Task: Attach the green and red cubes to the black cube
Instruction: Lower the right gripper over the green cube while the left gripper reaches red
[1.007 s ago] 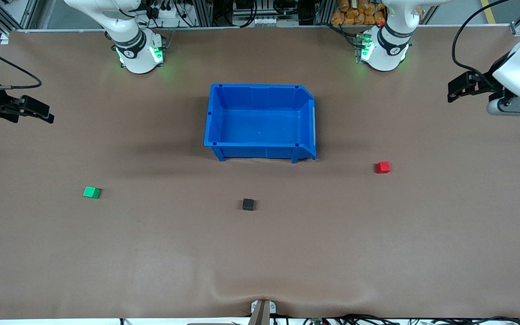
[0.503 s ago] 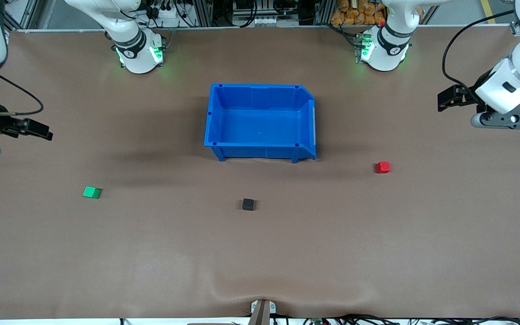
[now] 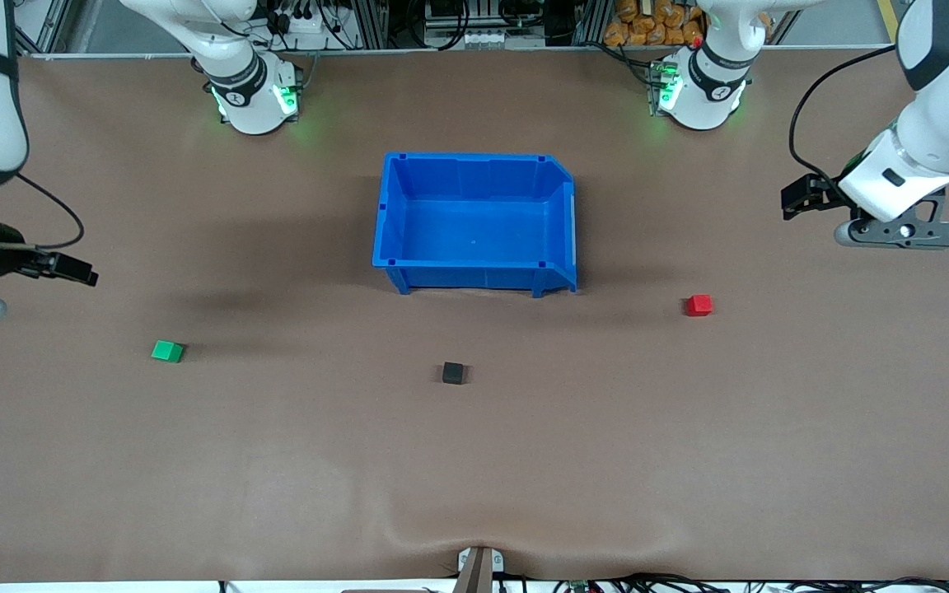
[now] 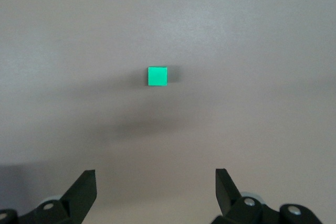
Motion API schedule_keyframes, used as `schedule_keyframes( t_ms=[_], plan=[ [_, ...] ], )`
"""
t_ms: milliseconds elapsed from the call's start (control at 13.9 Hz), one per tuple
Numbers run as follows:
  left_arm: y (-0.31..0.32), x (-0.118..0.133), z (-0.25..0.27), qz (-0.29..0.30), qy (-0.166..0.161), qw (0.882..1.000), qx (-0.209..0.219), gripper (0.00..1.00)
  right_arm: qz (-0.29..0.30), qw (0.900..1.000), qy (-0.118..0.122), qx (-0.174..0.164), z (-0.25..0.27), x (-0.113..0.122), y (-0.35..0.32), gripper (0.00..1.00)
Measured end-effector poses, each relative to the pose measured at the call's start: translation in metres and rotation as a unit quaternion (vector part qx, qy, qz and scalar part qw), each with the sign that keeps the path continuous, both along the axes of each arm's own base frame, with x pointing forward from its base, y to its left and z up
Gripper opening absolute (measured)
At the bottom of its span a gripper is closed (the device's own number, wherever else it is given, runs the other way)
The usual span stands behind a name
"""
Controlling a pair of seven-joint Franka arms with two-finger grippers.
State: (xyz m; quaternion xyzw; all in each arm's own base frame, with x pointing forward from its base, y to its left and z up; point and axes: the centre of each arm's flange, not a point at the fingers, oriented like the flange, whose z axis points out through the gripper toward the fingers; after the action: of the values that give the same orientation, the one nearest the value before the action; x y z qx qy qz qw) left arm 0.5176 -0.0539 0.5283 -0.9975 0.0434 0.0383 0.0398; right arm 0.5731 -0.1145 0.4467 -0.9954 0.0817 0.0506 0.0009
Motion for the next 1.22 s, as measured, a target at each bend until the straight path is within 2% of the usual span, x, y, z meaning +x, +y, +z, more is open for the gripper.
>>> schedule_keyframes(
  t_ms=[288,575,791,935,1223],
  plan=[
    [-0.001,-0.001,-0.032,0.002,-0.01,1.0,-0.001,1.0,-0.005,1.0,-0.004,-0.002,-0.04,0.007,-0.008,1.0],
    [0.017,0.001,-0.062,0.017,-0.014,1.0,-0.004,1.0,-0.007,0.999,-0.038,-0.009,-0.096,-0.004,-0.008,1.0],
    [0.017,0.002,-0.094,0.014,-0.026,1.0,-0.008,1.0,-0.003,1.0,-0.029,-0.008,-0.14,-0.008,-0.004,1.0],
    [0.016,0.002,-0.114,0.012,-0.019,1.0,-0.01,1.0,-0.004,0.999,-0.031,-0.009,-0.165,-0.003,-0.003,1.0],
    [0.012,0.01,-0.145,0.007,-0.017,1.0,-0.016,1.0,-0.017,1.0,-0.015,-0.009,-0.213,0.022,0.019,1.0]
  ],
)
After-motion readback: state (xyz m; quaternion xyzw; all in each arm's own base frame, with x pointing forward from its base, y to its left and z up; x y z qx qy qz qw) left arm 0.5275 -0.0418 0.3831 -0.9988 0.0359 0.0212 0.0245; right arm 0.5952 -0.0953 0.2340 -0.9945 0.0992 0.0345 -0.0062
